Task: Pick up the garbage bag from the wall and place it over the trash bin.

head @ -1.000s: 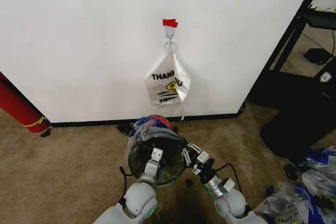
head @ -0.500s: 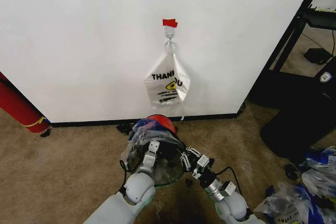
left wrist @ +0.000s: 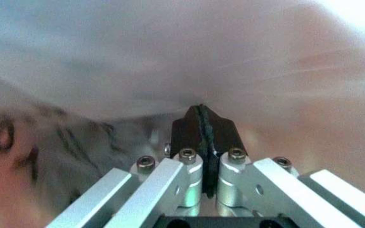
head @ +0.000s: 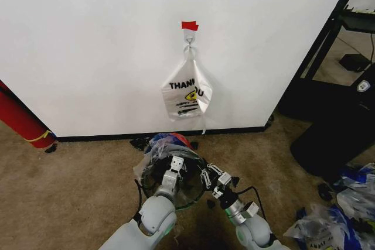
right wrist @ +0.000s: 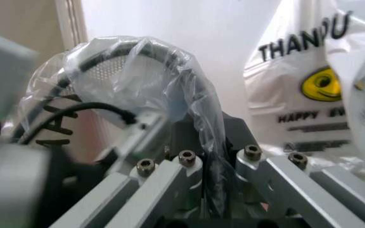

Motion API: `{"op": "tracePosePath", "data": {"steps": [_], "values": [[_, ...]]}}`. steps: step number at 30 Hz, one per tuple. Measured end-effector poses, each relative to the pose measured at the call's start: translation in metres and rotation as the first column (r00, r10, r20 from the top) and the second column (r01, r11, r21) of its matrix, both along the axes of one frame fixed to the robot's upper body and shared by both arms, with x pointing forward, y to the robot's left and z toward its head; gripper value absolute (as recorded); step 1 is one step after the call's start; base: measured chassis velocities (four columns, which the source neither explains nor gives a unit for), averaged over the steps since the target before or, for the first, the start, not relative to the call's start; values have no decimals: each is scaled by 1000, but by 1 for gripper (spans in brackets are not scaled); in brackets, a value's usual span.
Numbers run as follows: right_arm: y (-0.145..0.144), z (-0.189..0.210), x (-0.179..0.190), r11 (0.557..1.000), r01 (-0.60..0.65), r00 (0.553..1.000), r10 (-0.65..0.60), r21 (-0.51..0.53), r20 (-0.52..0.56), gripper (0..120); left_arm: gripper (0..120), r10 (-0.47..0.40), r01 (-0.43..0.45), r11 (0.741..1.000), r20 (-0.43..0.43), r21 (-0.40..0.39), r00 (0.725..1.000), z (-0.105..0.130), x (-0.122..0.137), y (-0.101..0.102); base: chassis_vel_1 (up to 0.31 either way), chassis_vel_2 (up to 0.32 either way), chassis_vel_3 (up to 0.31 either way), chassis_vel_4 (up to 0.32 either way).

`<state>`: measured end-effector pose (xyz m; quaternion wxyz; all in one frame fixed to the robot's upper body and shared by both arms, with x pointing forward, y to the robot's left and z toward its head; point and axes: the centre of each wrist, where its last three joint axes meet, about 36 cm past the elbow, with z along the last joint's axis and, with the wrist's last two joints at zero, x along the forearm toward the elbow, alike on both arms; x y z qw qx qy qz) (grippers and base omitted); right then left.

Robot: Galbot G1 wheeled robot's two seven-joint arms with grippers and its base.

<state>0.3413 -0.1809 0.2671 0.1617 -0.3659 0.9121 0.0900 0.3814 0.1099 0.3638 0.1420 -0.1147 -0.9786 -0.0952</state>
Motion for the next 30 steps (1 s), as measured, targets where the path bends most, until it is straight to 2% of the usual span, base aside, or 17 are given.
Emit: {"op": "tracePosePath", "data": {"steps": [4,8,18,22,30], "values": [[-2,-1,-3,999,-37,999,37,-13,7,1,0,38,-38,999,8,29,999,-6,17,11,0,0,0,0],[-1,-2,-3,999,-37,999,37,-10,6,1,0,43,-43,999,8,33,999,-10,17,15,0,0,0,0],[-4,-11,11,999,28,1000,-28,19,-13,1,0,-61,60,998,-27,-19,998,3,-37,2,0,0,0,0],[-11,-12,16,1000,11,1000,-11,4,2,1,0,-85,85,996,-34,-7,996,6,-46,9,0,0,0,0],[-31,-4,31,998,-28,997,32,-58,70,1,0,-122,125,989,-53,77,991,1,-55,35,0,0,0,0]]}}
